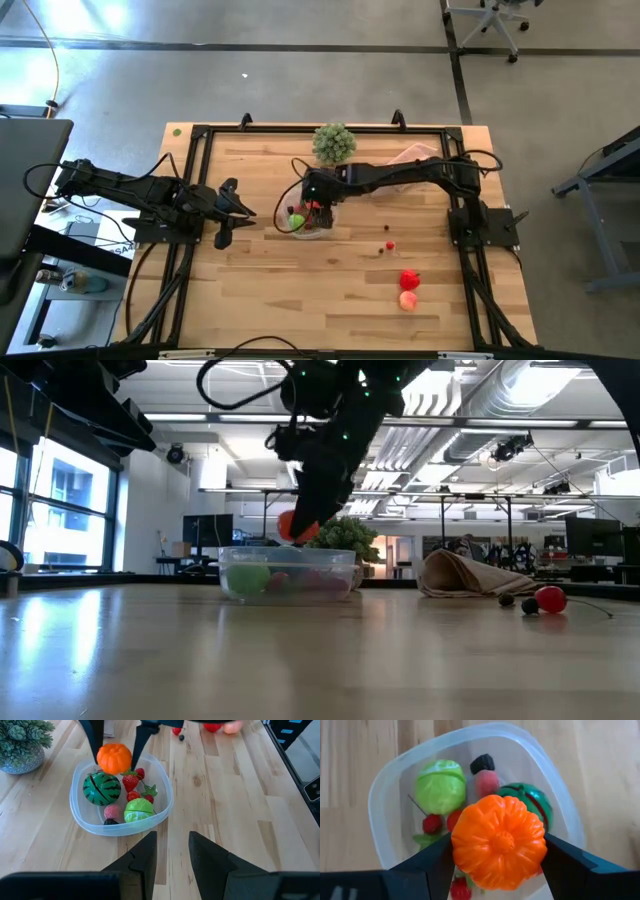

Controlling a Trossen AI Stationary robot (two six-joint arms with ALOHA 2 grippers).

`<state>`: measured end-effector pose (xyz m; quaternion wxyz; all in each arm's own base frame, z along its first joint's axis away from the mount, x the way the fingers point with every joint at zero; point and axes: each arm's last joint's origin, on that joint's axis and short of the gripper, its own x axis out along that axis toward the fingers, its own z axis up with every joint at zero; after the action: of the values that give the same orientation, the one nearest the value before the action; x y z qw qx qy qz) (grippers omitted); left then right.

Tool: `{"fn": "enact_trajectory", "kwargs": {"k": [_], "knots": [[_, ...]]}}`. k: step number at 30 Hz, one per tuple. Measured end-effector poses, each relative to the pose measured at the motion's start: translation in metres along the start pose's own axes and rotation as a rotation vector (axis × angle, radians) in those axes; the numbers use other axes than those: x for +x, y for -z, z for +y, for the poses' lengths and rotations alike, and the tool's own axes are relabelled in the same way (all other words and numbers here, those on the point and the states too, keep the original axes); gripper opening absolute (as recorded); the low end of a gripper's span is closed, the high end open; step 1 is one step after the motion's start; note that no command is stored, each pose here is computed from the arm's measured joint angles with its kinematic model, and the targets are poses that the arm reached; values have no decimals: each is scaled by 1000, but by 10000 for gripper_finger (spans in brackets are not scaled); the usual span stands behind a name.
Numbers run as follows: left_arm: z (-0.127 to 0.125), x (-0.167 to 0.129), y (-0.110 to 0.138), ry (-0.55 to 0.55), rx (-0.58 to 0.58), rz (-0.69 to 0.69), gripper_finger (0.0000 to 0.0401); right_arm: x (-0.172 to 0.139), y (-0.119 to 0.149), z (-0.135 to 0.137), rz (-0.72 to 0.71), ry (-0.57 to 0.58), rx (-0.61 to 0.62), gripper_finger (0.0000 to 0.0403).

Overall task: Pick and placing Produce into tupperware
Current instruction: Put the orange pumpkin into the transparent bin

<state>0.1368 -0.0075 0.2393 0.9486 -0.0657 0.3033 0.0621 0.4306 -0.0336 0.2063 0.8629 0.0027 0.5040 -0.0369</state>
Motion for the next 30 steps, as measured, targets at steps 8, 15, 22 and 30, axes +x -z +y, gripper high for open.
{"fn": "enact_trajectory", "kwargs": {"k": [8, 15, 22, 30], "knots": [[0, 0, 0, 0, 0, 0, 101, 18, 18, 7, 9, -42, 3, 238], [0, 0, 0, 0, 0, 0, 101, 18, 17, 10, -5, -42, -1, 238], [0, 0, 0, 0, 0, 0, 101, 18, 16, 10, -16, -46, 10, 241], [0, 0, 0, 0, 0, 0, 101, 18, 16, 10, -15, -29, 34, 269]]}}
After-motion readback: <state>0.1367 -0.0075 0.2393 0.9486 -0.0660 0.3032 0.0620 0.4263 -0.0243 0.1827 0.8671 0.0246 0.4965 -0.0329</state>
